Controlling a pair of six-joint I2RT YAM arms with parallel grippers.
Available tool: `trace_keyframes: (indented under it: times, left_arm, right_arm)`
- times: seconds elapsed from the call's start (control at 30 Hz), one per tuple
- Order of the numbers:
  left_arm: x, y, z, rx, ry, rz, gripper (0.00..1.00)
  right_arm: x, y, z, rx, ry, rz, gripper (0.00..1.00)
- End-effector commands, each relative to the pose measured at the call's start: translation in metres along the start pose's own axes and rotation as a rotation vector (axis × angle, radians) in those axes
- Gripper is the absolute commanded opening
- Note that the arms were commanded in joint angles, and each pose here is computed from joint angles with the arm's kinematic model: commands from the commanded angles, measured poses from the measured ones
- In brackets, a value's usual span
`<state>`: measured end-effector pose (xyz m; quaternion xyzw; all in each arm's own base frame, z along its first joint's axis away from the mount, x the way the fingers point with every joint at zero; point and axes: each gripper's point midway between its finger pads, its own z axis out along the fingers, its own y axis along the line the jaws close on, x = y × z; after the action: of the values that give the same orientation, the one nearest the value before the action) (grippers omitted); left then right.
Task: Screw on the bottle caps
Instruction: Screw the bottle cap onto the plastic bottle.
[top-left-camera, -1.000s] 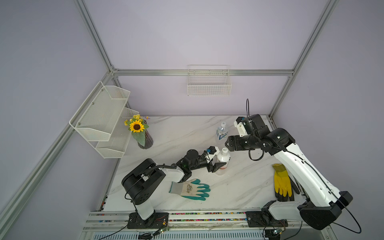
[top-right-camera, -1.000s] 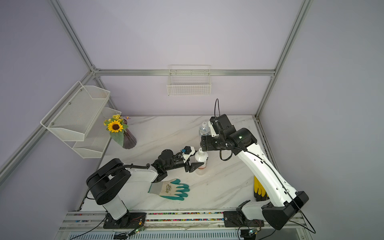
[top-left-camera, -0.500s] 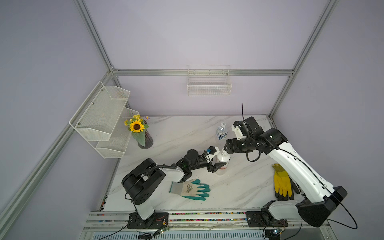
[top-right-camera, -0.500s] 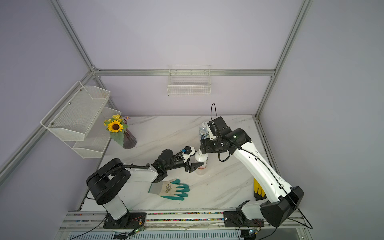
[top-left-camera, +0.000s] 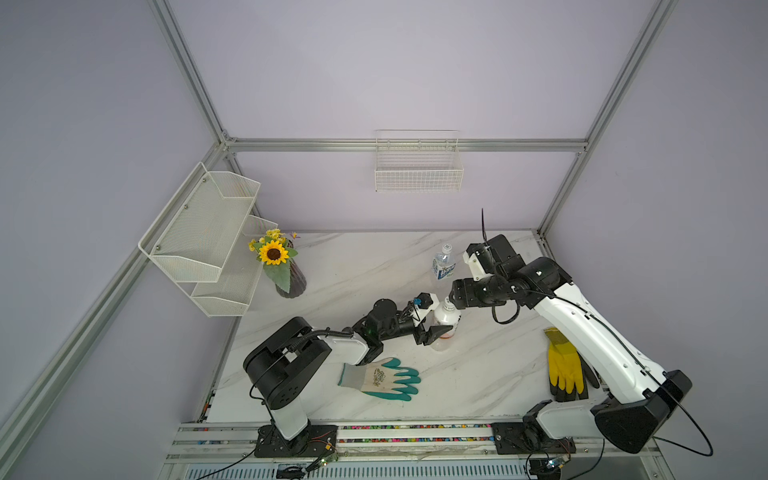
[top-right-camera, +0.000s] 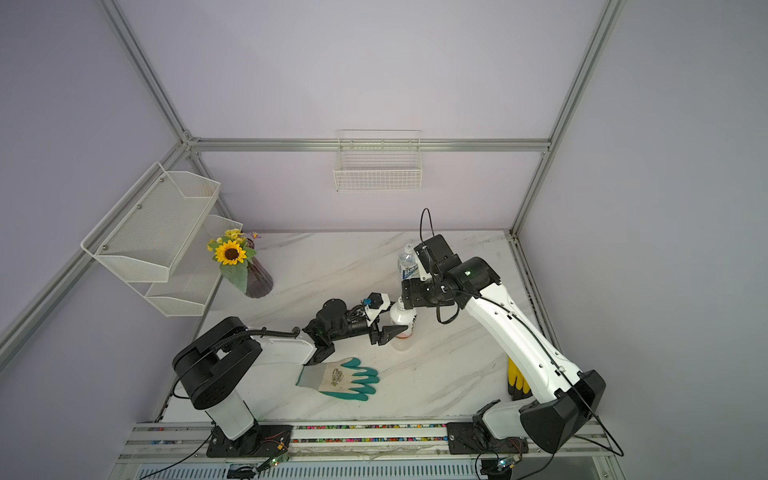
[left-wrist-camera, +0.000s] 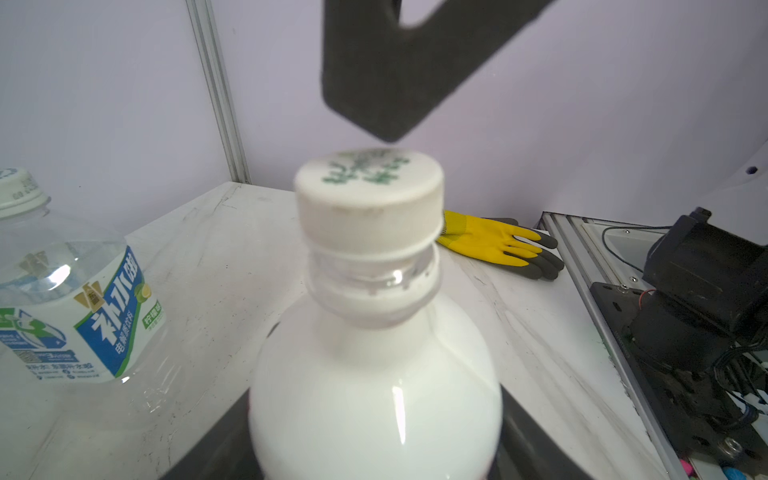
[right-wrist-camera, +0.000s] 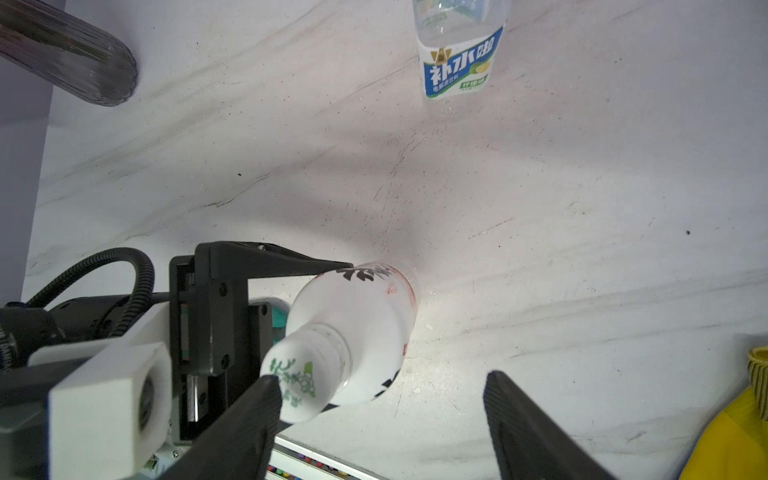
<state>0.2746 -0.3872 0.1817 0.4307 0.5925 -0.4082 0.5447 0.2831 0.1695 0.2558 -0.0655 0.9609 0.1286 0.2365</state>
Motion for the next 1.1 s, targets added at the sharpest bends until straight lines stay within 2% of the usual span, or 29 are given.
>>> trace_keyframes:
  times: [0.0,0.37,0.57,1.07]
  left_arm:
    - [-0.01,-0.001,0.0,0.014,-0.041,0.013,0.72]
    - [-0.005,-0.002,0.0,0.014,-0.028,0.042,0.72]
    - [0.0,-0.007,-0.002,-0.002,-0.019,0.111,0.72]
    - [0.002,-0.007,-0.003,-0.005,-0.032,0.118,0.73]
  right_arm:
    - [0.005,-0.004,0.007,0.014,0.02,0.012,0.81]
    - [0.029,-0.01,0.015,0.022,0.103,0.044,0.79]
    - [0.019,-0.01,0.008,0.029,0.074,0.062,0.79]
    - [0.014,-0.014,0.007,0.028,0.073,0.075,0.79]
